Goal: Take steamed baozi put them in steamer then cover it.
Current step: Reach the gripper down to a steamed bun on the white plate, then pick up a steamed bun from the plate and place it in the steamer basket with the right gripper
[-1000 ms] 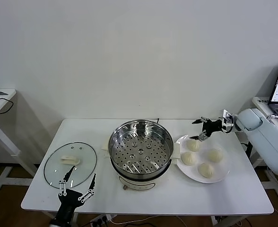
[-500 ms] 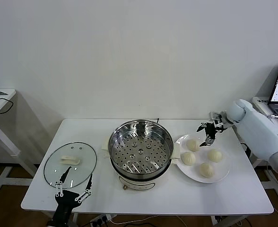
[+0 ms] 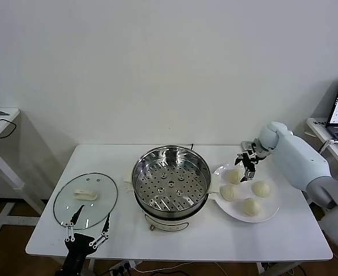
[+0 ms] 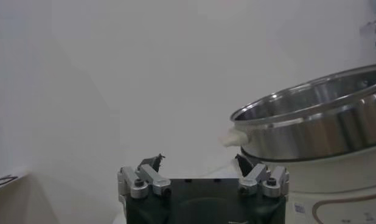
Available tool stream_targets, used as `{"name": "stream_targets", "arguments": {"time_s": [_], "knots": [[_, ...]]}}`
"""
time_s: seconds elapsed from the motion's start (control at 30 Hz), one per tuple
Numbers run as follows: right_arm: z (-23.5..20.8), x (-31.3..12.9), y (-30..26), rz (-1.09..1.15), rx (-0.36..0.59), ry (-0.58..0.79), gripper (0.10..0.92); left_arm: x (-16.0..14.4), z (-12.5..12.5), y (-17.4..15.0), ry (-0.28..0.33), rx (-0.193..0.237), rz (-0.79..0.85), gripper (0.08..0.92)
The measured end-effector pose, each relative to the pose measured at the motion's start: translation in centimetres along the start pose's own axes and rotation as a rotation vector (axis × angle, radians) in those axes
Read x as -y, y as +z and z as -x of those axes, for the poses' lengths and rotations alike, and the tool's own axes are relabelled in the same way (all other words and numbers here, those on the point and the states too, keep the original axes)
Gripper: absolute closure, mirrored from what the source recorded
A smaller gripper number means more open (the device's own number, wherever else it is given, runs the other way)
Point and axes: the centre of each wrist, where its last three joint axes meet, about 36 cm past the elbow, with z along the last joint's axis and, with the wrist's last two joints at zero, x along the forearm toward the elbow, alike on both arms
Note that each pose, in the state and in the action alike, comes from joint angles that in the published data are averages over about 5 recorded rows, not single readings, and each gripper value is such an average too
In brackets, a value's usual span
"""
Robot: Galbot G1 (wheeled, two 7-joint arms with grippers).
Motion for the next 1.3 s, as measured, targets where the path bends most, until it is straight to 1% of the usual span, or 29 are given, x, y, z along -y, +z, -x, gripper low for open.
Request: {"name": "stream_targets", "arguments": {"time_s": [0.3, 0.43, 0.5, 0.6, 0.8, 0.93, 1.07, 1.3], "knots": [[1.3, 0.1, -0.8, -0.011, -0.013, -0.002, 0.204, -0.1, 0.0, 0.1, -0.003, 0.004, -0.001, 0.177], [1.6, 0.2, -1.0, -0.017, -0.022, -0.005, 0.266, -0.2, 0.0, 0.1, -0.007, 0.006, 0.000, 0.177], [1.6, 0.2, -1.0, -0.019, -0.023, -0.004, 0.315, -0.2, -0.1, 0.0, -0.009, 0.008, -0.001, 0.177], [1.5, 0.2, -1.0, -0.024, -0.023, 0.002, 0.357, -0.2, -0.1, 0.0, -0.011, 0.010, -0.001, 0.177], [0.1, 0.6, -1.3, -0.060, -0.010, 0.028, 0.361, -0.2, -0.2, 0.0, -0.013, 0.012, -0.004, 0.177], [-2.1, 1.2, -2.0, -0.136, 0.014, 0.063, 0.355, -0.2, -0.1, -0.3, -0.017, 0.016, -0.006, 0.177], [-6.2, 2.2, -3.7, -0.275, 0.040, 0.115, 0.348, -0.4, -0.1, -0.5, -0.019, 0.021, -0.003, 0.177], [-14.8, 3.5, -10.3, -0.601, 0.074, 0.204, 0.332, -0.4, -0.1, -0.9, -0.021, 0.030, -0.003, 0.177]]}}
